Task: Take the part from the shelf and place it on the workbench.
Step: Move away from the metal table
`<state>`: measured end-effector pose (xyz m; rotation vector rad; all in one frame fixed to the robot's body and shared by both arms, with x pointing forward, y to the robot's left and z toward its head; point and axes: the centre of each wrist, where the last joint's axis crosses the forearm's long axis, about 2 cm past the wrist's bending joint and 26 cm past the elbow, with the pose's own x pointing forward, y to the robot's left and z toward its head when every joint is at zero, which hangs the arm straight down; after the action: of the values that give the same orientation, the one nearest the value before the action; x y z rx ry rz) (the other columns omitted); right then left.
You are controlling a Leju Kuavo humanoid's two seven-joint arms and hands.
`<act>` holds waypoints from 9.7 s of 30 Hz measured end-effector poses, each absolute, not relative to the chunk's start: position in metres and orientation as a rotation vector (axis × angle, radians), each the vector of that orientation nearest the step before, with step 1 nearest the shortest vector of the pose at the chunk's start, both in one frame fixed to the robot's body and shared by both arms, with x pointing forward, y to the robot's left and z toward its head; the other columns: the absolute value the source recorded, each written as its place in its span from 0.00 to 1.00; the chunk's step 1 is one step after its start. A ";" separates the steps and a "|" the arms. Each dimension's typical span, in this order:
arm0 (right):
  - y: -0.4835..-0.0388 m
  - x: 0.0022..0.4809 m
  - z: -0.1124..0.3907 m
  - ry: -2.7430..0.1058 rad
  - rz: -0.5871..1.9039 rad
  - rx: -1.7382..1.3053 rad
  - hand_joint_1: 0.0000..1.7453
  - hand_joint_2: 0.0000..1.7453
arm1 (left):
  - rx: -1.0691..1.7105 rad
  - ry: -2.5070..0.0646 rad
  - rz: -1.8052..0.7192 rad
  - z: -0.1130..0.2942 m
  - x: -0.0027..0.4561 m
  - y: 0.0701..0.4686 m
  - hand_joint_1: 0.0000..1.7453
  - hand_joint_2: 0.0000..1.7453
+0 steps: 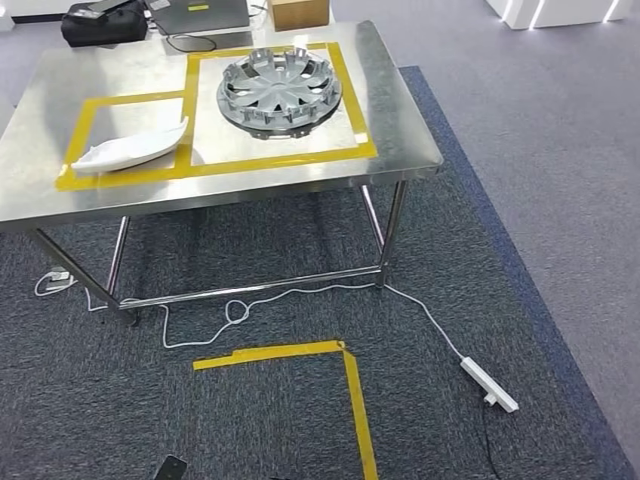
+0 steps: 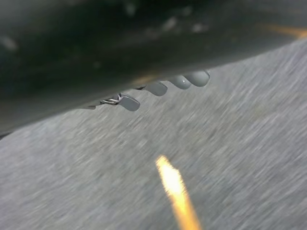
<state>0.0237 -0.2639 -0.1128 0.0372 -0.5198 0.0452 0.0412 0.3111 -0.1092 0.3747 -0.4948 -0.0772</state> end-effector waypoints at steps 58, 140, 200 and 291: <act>-0.258 0.021 -0.113 -0.522 0.015 0.039 0.00 0.00 | 0.203 -0.435 -0.185 -0.112 0.030 0.285 0.00 0.00; -0.266 0.003 -0.114 -0.480 0.018 0.023 0.00 0.00 | -0.024 -0.531 -0.125 -0.109 0.018 0.223 0.00 0.00; -0.266 0.000 -0.114 -0.474 0.020 0.028 0.00 0.00 | -0.069 -0.568 -0.143 -0.108 0.017 0.214 0.00 0.00; -0.266 0.006 -0.114 -0.533 0.038 0.026 0.00 0.00 | -0.069 -0.597 -0.181 -0.108 0.017 0.213 0.00 0.00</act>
<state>0.0058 -0.2658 -0.1139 0.0256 -0.5328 0.0378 0.0173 0.2129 -0.1077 -0.0695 -0.5975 -0.1807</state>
